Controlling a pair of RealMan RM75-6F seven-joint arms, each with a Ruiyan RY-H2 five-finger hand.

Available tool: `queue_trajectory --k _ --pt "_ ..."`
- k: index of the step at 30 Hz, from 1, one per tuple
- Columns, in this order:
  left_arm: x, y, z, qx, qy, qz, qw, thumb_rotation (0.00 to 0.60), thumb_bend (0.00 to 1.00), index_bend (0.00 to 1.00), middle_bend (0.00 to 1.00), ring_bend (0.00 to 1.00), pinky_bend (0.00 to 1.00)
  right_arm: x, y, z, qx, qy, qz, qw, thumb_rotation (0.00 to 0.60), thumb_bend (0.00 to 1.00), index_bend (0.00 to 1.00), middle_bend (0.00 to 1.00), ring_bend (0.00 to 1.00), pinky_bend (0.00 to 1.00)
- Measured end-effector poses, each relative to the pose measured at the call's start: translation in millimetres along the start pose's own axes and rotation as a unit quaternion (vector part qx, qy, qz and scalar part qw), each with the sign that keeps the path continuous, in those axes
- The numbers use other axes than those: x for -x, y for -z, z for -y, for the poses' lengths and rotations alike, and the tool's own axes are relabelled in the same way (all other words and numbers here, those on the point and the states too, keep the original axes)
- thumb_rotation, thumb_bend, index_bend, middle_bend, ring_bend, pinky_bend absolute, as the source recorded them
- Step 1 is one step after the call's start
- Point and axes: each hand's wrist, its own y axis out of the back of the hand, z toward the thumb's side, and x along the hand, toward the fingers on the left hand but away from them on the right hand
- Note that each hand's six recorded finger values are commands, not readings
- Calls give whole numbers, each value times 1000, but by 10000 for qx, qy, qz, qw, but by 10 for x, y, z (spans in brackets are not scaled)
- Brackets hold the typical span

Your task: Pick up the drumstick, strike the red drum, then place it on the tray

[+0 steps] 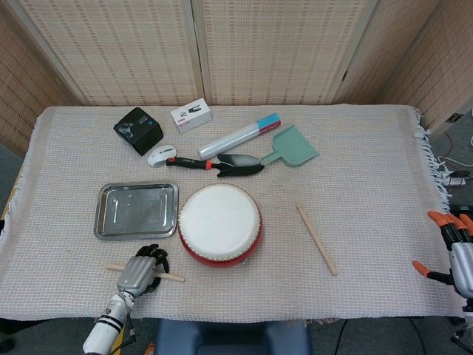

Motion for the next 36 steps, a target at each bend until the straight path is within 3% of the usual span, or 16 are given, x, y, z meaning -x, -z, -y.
queue_trajectory --k 8,13,17,20,23,29,32,36 --pt "25 -15 -46 243 -152 57 9996 600 364 563 274 124 131 -13 -5 -15 -11 22 -4 10000 600 97 143 134 0 36" --pt "77 -24 -156 816 -365 135 9959 600 364 571 287 132 143 -24 -13 -23 -18 34 -7 10000 600 97 143 134 0 36" --pt "124 -17 -282 1506 -517 227 9870 600 363 574 292 133 149 -24 -25 -22 -32 37 -22 10000 600 98 143 134 0 36" --pt "149 0 -393 2178 -604 315 9736 600 364 577 304 136 151 -24 -38 -20 -38 38 -34 10000 600 98 143 134 0 36" --pt "164 35 -505 2907 -658 415 9536 600 363 578 312 140 152 -28 -50 -25 -38 51 -44 10000 600 97 143 134 0 36" --pt "176 134 -689 4277 -561 593 9002 600 364 578 315 142 172 -44 -64 -39 -51 64 -38 10000 600 97 143 134 0 36" --pt "183 178 -756 4905 -442 666 8678 600 364 580 316 142 173 -52 -75 -40 -38 57 -43 10000 600 97 143 134 0 36" --pt "195 234 -827 5708 -237 767 8171 600 364 580 317 142 173 -53 -93 -42 -47 53 -60 10000 600 97 143 134 0 36"
